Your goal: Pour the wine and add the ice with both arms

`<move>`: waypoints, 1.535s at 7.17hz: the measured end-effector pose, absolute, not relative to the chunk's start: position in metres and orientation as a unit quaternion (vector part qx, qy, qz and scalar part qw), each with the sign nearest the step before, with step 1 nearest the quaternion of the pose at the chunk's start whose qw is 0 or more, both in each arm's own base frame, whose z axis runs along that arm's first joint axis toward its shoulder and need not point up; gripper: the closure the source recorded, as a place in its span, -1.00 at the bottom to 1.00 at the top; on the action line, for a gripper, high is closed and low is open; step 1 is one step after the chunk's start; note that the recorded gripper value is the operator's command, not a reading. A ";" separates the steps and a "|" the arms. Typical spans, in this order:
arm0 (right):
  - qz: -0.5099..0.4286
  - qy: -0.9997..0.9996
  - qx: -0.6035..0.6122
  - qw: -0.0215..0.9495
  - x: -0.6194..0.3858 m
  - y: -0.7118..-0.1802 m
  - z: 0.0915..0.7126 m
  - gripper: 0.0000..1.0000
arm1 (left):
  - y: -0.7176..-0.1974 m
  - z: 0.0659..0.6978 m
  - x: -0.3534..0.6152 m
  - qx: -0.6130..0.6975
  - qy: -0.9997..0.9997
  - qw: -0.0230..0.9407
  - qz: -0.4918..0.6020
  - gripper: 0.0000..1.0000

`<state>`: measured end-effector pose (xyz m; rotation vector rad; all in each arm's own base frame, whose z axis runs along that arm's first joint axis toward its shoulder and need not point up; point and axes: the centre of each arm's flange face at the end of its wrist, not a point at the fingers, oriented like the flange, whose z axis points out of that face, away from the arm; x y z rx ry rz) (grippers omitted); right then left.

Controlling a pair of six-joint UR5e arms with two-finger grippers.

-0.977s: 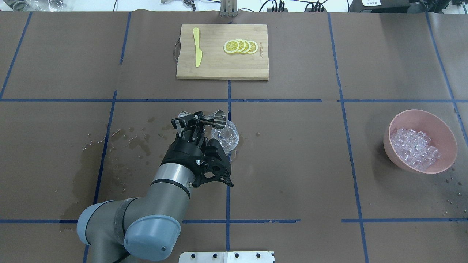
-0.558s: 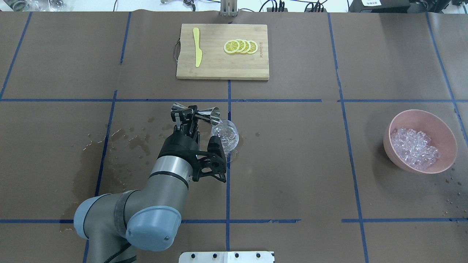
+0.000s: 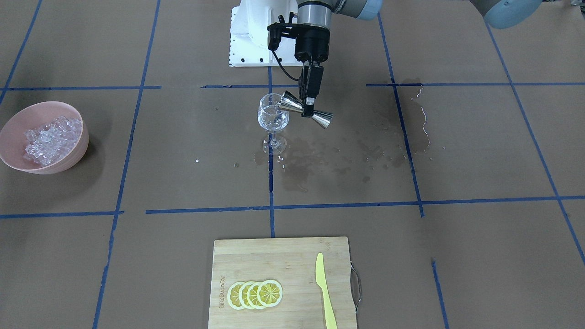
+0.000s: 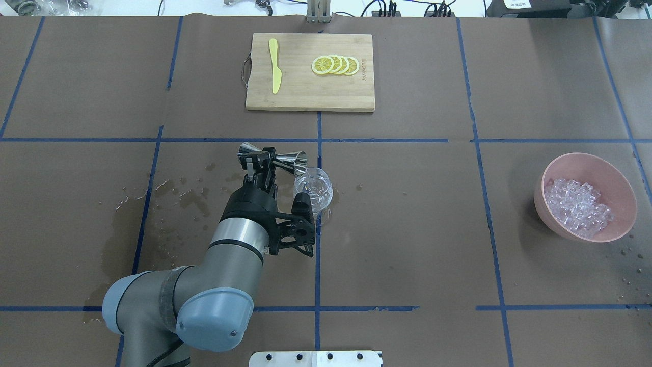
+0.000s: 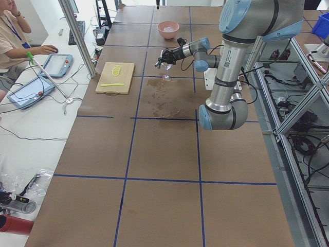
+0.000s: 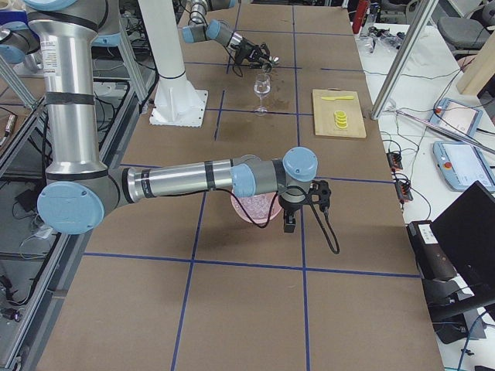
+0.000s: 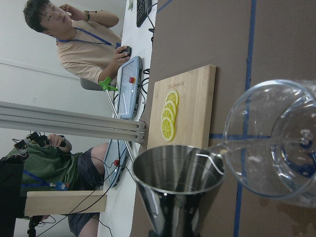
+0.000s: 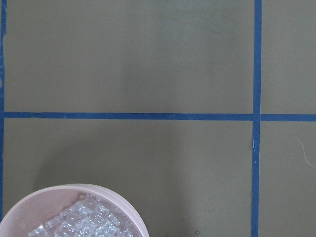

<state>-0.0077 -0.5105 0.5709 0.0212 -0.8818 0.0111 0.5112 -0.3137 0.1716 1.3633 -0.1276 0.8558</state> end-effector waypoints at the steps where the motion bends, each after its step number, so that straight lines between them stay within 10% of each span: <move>1: 0.005 -0.429 0.009 0.903 -0.008 -0.510 0.571 -1.00 | -0.313 0.170 0.511 0.609 -0.061 0.689 0.388 1.00; 11: 0.006 -0.429 0.008 0.903 -0.009 -0.512 0.575 -1.00 | -0.306 0.175 0.476 0.669 0.129 0.706 0.192 1.00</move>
